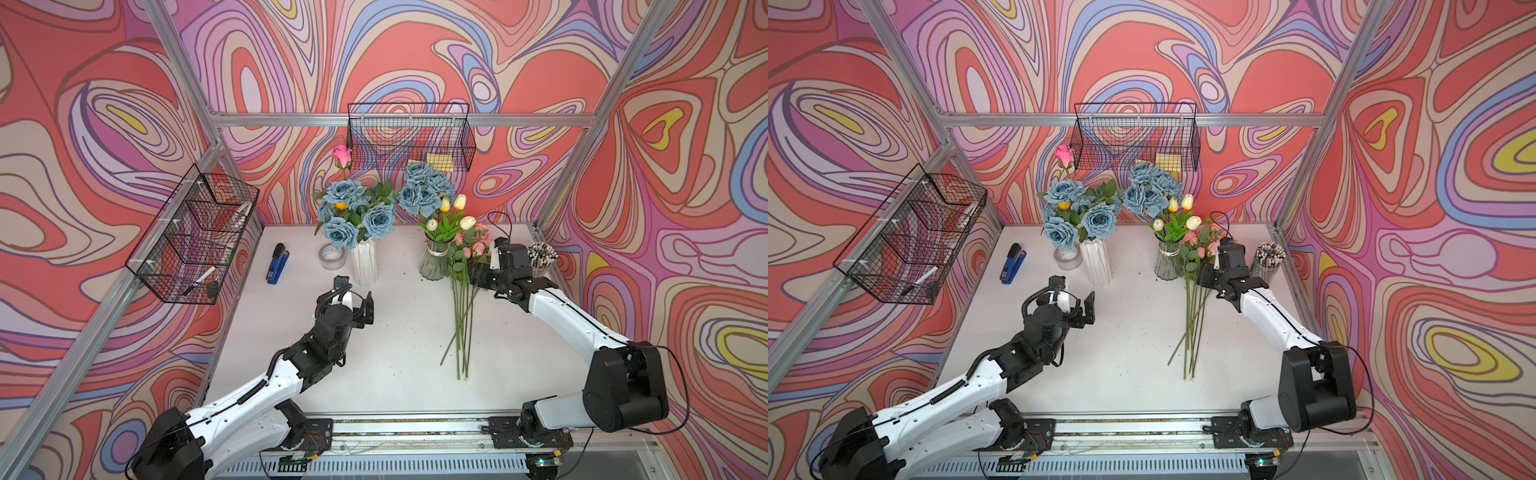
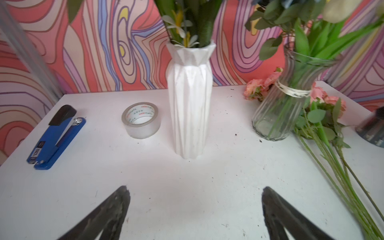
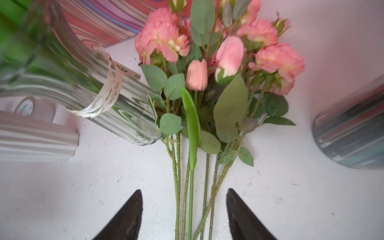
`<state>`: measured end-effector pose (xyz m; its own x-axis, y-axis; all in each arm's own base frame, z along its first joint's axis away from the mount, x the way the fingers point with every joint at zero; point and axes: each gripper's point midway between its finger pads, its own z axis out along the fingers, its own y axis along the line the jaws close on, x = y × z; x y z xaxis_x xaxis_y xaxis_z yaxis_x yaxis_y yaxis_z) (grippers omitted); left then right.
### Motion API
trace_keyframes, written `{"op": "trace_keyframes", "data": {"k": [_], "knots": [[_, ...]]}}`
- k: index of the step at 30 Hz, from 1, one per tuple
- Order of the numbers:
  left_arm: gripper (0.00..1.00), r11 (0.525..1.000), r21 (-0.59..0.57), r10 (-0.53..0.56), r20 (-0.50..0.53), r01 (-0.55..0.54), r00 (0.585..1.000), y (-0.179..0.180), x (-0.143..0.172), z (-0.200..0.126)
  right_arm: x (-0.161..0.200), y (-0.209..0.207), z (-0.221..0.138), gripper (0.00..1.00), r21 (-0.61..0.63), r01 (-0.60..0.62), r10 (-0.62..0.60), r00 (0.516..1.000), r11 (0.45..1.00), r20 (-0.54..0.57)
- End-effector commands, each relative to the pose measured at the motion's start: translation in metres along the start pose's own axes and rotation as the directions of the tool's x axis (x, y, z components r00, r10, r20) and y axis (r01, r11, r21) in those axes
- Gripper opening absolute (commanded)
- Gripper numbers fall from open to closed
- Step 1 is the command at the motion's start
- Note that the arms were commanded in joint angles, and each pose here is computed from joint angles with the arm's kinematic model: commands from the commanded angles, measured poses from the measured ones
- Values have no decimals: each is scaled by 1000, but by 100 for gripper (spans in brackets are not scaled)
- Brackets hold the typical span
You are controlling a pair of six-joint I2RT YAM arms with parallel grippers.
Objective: Pick out pink flowers from the vase
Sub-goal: Place the flower at the center of the board, then reset both arms
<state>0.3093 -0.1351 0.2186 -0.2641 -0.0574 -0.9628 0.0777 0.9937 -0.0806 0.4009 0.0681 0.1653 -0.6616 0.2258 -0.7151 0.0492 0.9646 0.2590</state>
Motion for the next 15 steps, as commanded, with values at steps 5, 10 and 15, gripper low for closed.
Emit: {"op": "trace_keyframes", "data": {"k": [5, 10, 15], "knots": [[100, 979, -200, -32, -30, 25, 999, 59, -27, 5, -9, -59, -15, 90, 278, -57, -3, 977, 959, 211], [100, 926, -377, 8, 2, -7, 1000, 101, -43, 9, -1, -79, -9, 94, 367, -37, -55, 970, 929, 237], [100, 910, -383, 140, -74, -158, 987, 115, -24, 31, 8, -98, -12, 97, 452, -28, -113, 953, 892, 282]]}}
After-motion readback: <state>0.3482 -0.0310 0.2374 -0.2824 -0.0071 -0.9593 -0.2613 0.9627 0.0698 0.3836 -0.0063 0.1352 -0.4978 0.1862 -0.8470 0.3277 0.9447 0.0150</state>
